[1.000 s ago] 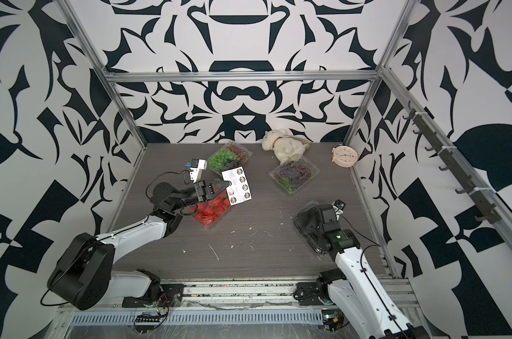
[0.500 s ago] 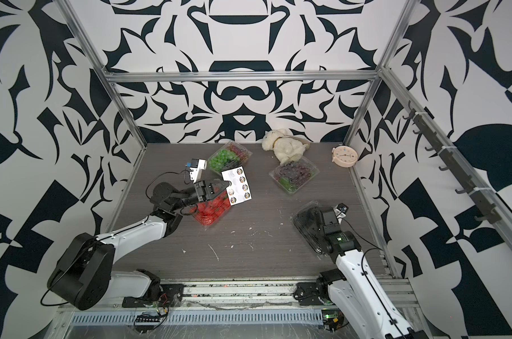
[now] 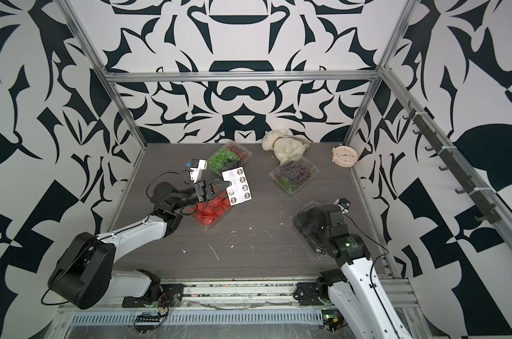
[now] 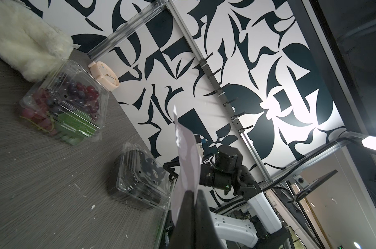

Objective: Label fruit boxes
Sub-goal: Stick the label on the fruit box, then adjust the label sticker.

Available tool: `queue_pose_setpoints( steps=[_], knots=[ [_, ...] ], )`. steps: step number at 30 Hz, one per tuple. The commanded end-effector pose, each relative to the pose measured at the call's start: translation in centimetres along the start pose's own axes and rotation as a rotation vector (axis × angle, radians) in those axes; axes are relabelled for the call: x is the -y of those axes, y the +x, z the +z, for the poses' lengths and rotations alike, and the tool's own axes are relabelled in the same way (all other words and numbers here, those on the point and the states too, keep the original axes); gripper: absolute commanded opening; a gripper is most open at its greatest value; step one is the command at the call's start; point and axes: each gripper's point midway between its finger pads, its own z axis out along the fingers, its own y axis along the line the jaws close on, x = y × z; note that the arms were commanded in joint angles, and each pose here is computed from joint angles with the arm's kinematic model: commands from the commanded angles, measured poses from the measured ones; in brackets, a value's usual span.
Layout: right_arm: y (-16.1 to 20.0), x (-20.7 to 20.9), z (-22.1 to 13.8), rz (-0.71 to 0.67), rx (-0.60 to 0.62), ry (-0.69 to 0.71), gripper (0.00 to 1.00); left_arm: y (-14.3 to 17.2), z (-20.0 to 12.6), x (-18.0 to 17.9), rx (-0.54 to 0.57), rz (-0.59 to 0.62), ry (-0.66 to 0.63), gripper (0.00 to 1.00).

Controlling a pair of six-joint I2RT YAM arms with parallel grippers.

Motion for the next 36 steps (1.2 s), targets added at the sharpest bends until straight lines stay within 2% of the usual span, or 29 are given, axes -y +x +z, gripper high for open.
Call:
queue_pose_setpoints(
  steps=[1, 5, 7, 11, 16, 20, 23, 27, 31, 36],
  knots=[
    [-1.6, -7.3, -1.5, -0.078, 0.009, -0.346, 0.35, -0.4, 0.5, -0.2, -0.015, 0.01, 0.03, 0.0],
    [-2.5, -13.1, -3.1, -0.09, -0.002, -0.637, 0.41, -1.2, 1.4, -0.3, -0.017, -0.048, 0.115, 0.0],
    [-3.1, -15.7, -4.3, -0.093, -0.007, -0.776, 0.42, -1.5, 2.1, -1.2, -0.035, -0.092, 0.113, 0.0],
    [-3.9, -19.5, -6.2, -0.076, -0.025, -1.007, 0.48, -1.7, 3.1, -0.5, -0.042, -0.084, 0.137, 0.0],
    [-3.8, -23.3, -8.1, -0.088, -0.051, -1.189, 0.59, -1.3, 3.9, 0.6, -0.063, -0.082, 0.165, 0.0],
    [-2.5, -26.4, -9.2, -0.122, -0.093, -1.272, 0.61, -0.6, 4.9, 1.0, -0.087, -0.088, 0.183, 0.0],
    [-2.3, -27.6, -9.1, -0.093, -0.114, -1.317, 0.61, -0.5, 5.3, 1.5, -0.097, -0.084, 0.197, 0.0],
    [-2.5, -28.6, -9.8, -0.048, -0.132, -1.407, 0.57, -0.3, 5.6, 2.2, -0.117, -0.079, 0.215, 0.0],
    [-2.0, -29.2, -10.1, -0.047, -0.151, -1.428, 0.5, -0.1, 5.7, 2.4, -0.127, -0.078, 0.22, 0.0],
    [-1.9, -29.3, -10.6, -0.056, -0.147, -1.44, 0.32, -0.1, 5.7, 2.3, -0.13, -0.084, 0.217, 0.0]
  ],
)
